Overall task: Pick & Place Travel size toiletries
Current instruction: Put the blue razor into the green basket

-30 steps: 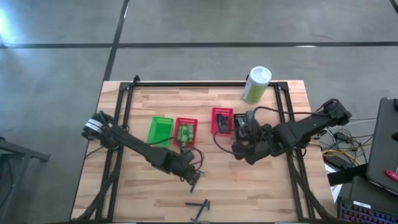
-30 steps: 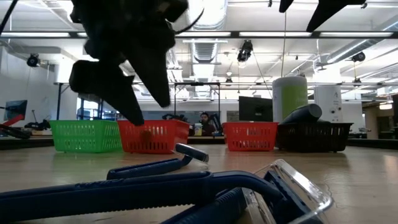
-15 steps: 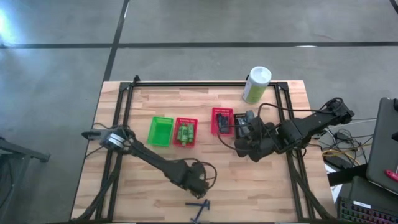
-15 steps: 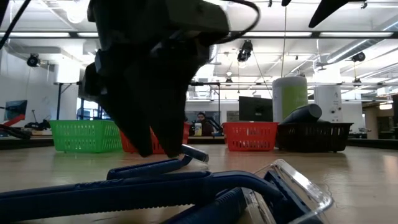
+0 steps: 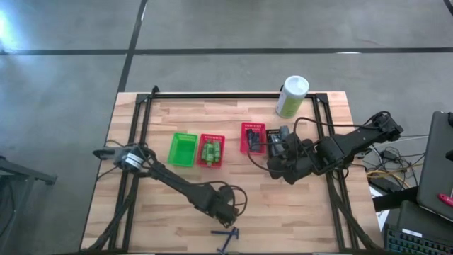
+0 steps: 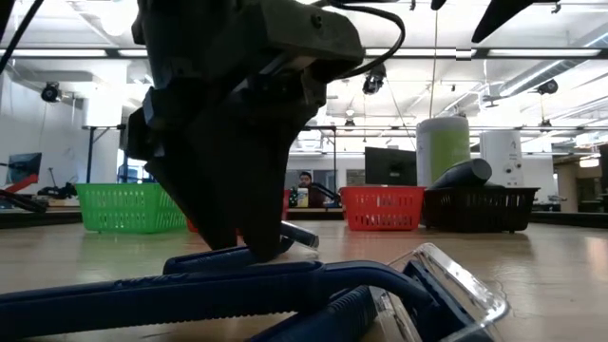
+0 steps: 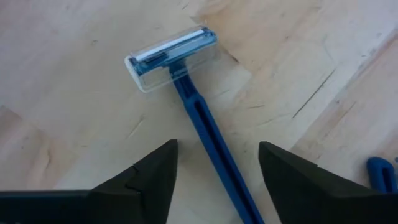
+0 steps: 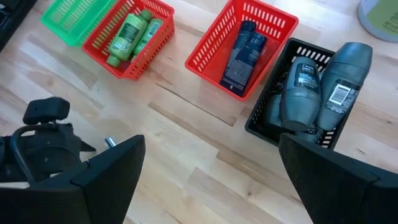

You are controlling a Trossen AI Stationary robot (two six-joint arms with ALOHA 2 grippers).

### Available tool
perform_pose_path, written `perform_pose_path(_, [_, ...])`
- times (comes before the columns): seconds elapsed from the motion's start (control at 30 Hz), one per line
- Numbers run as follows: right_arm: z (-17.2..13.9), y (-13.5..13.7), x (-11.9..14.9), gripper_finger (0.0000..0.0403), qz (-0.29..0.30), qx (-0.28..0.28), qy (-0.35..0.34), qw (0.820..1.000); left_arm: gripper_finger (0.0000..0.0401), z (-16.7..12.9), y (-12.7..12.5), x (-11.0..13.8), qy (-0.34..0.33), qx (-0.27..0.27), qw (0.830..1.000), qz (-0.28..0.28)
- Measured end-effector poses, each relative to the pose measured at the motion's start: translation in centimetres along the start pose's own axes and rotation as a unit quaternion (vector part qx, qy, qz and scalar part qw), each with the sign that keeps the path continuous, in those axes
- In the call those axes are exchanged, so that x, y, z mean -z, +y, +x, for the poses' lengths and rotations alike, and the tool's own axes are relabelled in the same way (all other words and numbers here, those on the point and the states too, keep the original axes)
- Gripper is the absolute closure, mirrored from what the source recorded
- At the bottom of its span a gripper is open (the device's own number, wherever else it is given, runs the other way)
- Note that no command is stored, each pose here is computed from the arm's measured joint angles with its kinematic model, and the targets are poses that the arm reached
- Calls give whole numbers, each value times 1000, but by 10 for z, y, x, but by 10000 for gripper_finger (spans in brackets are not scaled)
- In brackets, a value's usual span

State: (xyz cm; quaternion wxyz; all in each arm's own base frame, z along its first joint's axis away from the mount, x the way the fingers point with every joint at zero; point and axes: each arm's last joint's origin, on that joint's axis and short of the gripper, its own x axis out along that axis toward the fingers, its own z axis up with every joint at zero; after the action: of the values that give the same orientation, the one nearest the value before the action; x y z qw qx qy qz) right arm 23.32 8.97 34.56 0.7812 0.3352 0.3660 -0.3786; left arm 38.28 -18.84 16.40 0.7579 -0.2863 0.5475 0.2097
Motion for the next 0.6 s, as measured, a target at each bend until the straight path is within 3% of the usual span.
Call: perform_pose_path(0.6, [1, 0, 0, 35, -22, 3, 0, 1000, 317, 8, 10, 1, 4, -12, 999, 37])
